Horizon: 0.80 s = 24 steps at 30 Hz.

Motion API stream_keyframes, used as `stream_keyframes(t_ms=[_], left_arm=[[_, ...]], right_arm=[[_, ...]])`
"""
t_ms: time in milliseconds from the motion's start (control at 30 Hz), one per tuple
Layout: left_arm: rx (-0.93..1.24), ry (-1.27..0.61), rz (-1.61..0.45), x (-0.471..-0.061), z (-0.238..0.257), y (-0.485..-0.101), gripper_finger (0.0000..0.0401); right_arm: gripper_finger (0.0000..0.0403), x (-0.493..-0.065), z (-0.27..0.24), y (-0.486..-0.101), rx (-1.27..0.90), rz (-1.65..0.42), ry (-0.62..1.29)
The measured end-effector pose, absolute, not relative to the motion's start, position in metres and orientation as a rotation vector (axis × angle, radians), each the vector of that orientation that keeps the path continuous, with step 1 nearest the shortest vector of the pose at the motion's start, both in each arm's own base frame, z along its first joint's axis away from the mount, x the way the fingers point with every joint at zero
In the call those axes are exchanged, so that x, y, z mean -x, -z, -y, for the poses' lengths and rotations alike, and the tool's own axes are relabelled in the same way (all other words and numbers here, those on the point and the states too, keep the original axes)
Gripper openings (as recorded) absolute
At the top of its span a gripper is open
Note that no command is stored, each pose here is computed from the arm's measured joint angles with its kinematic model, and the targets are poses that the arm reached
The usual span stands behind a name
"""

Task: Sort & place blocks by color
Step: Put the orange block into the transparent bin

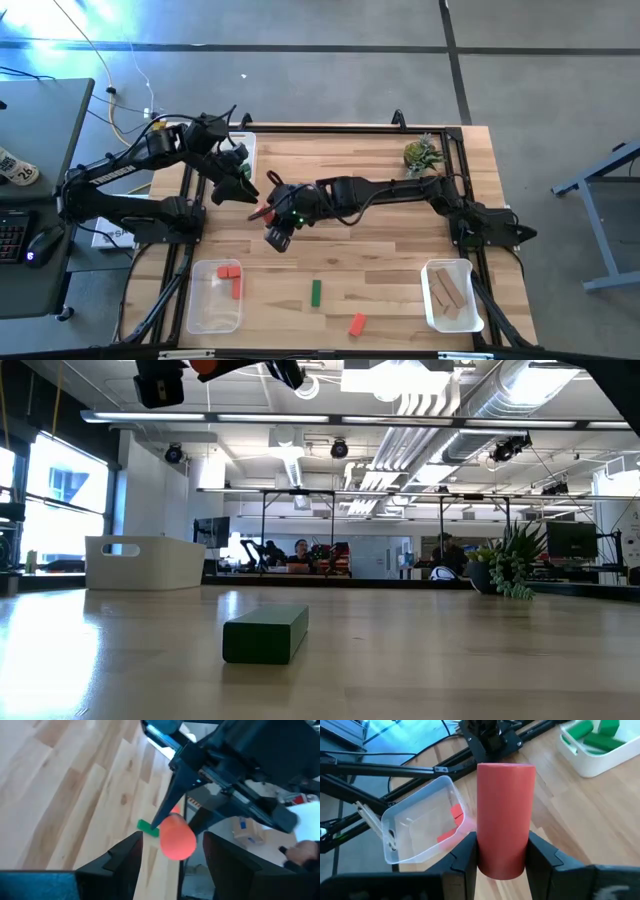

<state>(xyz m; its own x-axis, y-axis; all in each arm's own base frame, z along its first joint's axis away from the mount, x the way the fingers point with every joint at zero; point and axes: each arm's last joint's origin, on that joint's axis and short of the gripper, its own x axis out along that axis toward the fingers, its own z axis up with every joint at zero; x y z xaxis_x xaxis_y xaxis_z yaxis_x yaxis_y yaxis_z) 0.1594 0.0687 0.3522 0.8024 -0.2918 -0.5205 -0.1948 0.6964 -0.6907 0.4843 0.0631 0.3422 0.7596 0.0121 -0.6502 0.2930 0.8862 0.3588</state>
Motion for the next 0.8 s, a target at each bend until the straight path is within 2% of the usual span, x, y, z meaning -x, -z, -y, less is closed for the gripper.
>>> stream_keyframes(t_ms=[800], left_arm=[[0.759, 0.032, -0.685, -0.168, -0.055, -0.351, 0.0191]], right_arm=[[0.0099, -0.493, -0.044, -0.35, -0.444, -0.611, 0.078]])
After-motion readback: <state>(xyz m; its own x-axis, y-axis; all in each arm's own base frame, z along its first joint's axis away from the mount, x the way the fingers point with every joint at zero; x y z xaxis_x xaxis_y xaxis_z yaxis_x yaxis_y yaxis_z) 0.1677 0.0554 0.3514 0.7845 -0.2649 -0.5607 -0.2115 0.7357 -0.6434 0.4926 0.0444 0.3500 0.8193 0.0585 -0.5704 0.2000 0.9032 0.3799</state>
